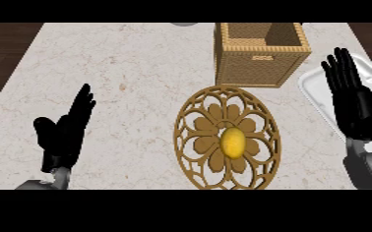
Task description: Pick the lemon from the placemat and place it in the basket
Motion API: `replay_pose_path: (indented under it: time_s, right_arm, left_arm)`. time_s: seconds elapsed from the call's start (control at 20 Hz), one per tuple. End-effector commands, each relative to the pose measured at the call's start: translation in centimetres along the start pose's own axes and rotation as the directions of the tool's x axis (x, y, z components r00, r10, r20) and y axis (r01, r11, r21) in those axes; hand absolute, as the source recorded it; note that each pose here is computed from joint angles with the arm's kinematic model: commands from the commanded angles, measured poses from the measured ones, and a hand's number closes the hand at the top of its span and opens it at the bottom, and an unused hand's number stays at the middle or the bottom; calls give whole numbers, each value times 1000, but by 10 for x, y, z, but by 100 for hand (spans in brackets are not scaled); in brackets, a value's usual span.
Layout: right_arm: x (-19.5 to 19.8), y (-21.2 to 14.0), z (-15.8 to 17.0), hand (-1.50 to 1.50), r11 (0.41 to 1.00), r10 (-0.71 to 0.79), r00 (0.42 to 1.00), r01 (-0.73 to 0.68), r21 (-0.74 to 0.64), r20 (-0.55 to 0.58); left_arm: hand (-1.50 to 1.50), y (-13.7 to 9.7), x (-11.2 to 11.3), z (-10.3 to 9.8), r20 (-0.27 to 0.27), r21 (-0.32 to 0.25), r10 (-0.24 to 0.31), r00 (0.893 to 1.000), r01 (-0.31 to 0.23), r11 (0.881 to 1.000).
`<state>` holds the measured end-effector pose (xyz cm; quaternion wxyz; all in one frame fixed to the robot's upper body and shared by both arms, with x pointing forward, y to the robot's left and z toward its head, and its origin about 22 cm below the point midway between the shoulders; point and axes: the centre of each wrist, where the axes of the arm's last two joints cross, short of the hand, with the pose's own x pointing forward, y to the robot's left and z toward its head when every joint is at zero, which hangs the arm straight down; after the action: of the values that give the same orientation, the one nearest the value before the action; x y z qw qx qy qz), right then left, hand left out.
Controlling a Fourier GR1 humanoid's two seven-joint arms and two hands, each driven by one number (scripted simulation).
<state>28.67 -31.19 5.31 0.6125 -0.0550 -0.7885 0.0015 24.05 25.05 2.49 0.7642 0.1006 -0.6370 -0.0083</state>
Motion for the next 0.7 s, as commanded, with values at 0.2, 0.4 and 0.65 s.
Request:
replay_pose_path:
  time_s: [0.2,0.4,0.65]
  right_arm:
    - [64,92,-34,150,983,-182,976,179,34,118]
    - [52,192,-14,150,963,-113,980,68,262,162]
    - [35,251,4,-150,981,147,984,-159,112,105]
  left_arm:
    - [0,23,-60,11,-298,-22,-6,954,-1,1000]
    - [0,22,-70,18,-337,-118,-40,941,0,993]
    - [0,21,-77,19,-351,-89,-17,936,-16,996]
